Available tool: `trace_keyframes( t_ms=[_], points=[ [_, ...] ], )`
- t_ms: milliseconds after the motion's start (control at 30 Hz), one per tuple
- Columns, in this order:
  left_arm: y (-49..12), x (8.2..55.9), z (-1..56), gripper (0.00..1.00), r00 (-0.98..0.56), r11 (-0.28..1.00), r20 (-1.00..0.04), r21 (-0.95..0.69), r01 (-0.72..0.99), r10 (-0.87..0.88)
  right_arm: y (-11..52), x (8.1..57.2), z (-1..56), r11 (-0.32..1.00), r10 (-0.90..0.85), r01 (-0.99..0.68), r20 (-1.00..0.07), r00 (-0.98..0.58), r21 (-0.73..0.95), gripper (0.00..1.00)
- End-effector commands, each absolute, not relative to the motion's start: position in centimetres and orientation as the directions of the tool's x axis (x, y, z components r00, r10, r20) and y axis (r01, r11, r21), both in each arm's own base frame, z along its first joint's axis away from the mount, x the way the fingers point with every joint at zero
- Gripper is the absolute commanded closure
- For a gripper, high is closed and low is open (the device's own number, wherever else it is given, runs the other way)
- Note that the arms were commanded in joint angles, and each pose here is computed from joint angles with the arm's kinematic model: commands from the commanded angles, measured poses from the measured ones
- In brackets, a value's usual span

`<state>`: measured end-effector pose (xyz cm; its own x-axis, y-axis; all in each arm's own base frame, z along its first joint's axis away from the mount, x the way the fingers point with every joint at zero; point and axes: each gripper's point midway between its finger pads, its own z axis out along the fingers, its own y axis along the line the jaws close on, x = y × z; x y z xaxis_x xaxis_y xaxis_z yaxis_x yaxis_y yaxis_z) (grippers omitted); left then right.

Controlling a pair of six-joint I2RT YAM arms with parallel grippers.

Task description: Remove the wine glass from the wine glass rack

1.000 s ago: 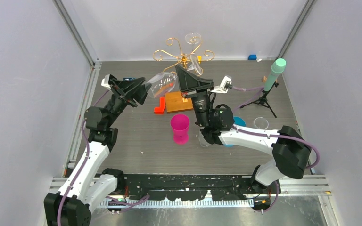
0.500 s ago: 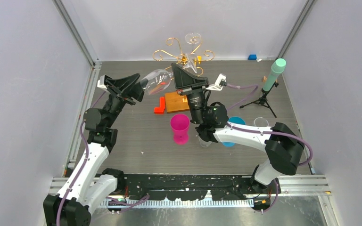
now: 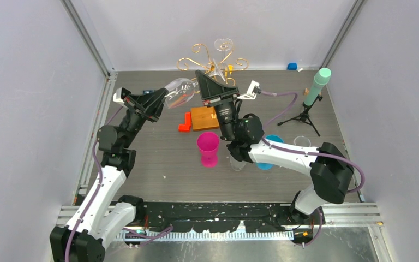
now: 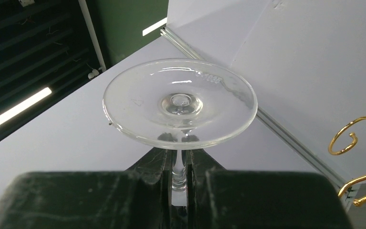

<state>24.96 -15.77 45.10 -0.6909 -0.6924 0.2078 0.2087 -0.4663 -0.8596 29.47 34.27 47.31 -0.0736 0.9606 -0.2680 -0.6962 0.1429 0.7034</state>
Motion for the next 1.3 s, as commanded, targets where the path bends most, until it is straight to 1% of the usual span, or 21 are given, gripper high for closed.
trace_keyframes(
  t_ms=[0,33,133,167,233,267,300,367,400,433,500,633,767,867,1000,1033,1100,1167,1200,1233,1267],
  points=[
    [-14.8,21.6,49.7,0.98,-0.765,-0.598,0.231,-0.765,0.239,-0.601,34.2,30.5,46.4,0.198,0.941,-0.651,-0.328,-0.083,0.733,1.0],
    [-14.8,21.6,49.7,1.0,-0.764,-0.593,0.223,-0.767,0.246,-0.605,34.1,30.7,46.4,0.193,0.942,-0.647,-0.325,-0.089,0.737,1.0],
    [-15.0,21.3,50.3,1.0,-0.762,-0.572,0.182,-0.77,0.282,-0.621,33.9,30.9,46.3,0.204,0.934,-0.63,-0.342,-0.104,0.749,0.99],
    [-15.1,21.3,50.4,1.0,-0.76,-0.562,0.166,-0.773,0.295,-0.628,33.8,31.1,46.3,0.202,0.934,-0.623,-0.34,-0.109,0.756,0.98],
    [-15.3,21.2,50.7,1.0,-0.76,-0.539,0.13,-0.78,0.319,-0.637,33.6,31.2,46.2,0.214,0.928,-0.61,-0.354,-0.117,0.763,0.87],
    [-15.4,21.3,50.7,1.0,-0.756,-0.527,0.114,-0.782,0.332,-0.645,33.4,31.1,46.3,0.22,0.925,-0.607,-0.36,-0.118,0.763,0.75],
    [-15.5,21.3,50.9,1.0,-0.751,-0.516,0.096,-0.783,0.349,-0.653,33.4,31.1,46.3,0.222,0.924,-0.606,-0.363,-0.119,0.764,0.69],
    [-15.5,21.4,51.0,1.0,-0.735,-0.493,0.068,-0.783,0.38,-0.674,32.9,30.8,46.6,0.227,0.92,-0.61,-0.373,-0.122,0.759,0.5],
    [-15.5,21.5,51.0,1.0,-0.727,-0.48,0.054,-0.784,0.394,-0.684,32.9,30.7,46.7,0.23,0.917,-0.615,-0.38,-0.124,0.754,0.47],
    [-15.5,21.5,51.1,1.0,-0.72,-0.469,0.041,-0.784,0.407,-0.693,32.6,30.5,47.0,0.229,0.917,-0.618,-0.38,-0.123,0.752,0.4],
    [-15.6,21.6,51.4,1.0,-0.709,-0.449,0.014,-0.782,0.432,-0.705,32.3,30.2,47.2,0.232,0.912,-0.629,-0.392,-0.125,0.742,0.33],
    [-15.9,22.2,52.2,1.0,-0.69,-0.412,-0.04,-0.776,0.477,-0.723,31.7,29.3,47.7,0.234,0.904,-0.65,-0.407,-0.127,0.723,0.22],
    [-15.7,24.3,52.6,1.0,-0.638,-0.322,-0.113,-0.789,0.524,-0.761,30.8,28.3,47.8,0.243,0.898,-0.664,-0.423,-0.122,0.707,0.17],
    [-15.1,26.1,52.6,1.0,-0.591,-0.227,-0.188,-0.8,0.556,-0.785,30.2,27.4,48.4,0.254,0.887,-0.689,-0.448,-0.115,0.679,0.17],
    [-14.1,27.9,52.3,1.0,-0.533,-0.112,-0.283,-0.799,0.592,-0.797,29.6,25.5,49.4,0.288,0.845,-0.726,-0.522,-0.114,0.625,0.2],
    [-13.9,28.2,52.1,1.0,-0.518,-0.078,-0.308,-0.8,0.595,-0.798,29.9,25.3,49.0,0.31,0.822,-0.728,-0.557,-0.118,0.612,0.2],
    [-12.6,29.2,51.6,1.0,-0.464,0.013,-0.358,-0.802,0.597,-0.81,29.5,24.8,49.1,0.329,0.801,-0.731,-0.587,-0.12,0.598,0.22],
    [-11.4,30.0,50.9,1.0,-0.42,0.105,-0.406,-0.809,0.578,-0.812,29.3,24.3,49.0,0.354,0.769,-0.725,-0.625,-0.134,0.591,0.23],
    [-11.1,30.4,50.2,1.0,-0.409,0.152,-0.424,-0.821,0.551,-0.808,29.6,24.2,48.0,0.385,0.727,-0.708,-0.667,-0.163,0.592,0.23],
    [-10.9,30.7,49.7,1.0,-0.396,0.198,-0.452,-0.82,0.537,-0.8,29.4,24.0,48.8,0.396,0.714,-0.709,-0.681,-0.162,0.584,0.24],
    [-10.8,30.9,49.2,1.0,-0.397,0.235,-0.472,-0.825,0.514,-0.787,29.8,24.0,47.4,0.432,0.664,-0.686,-0.722,-0.197,0.585,0.25]
  ],
)
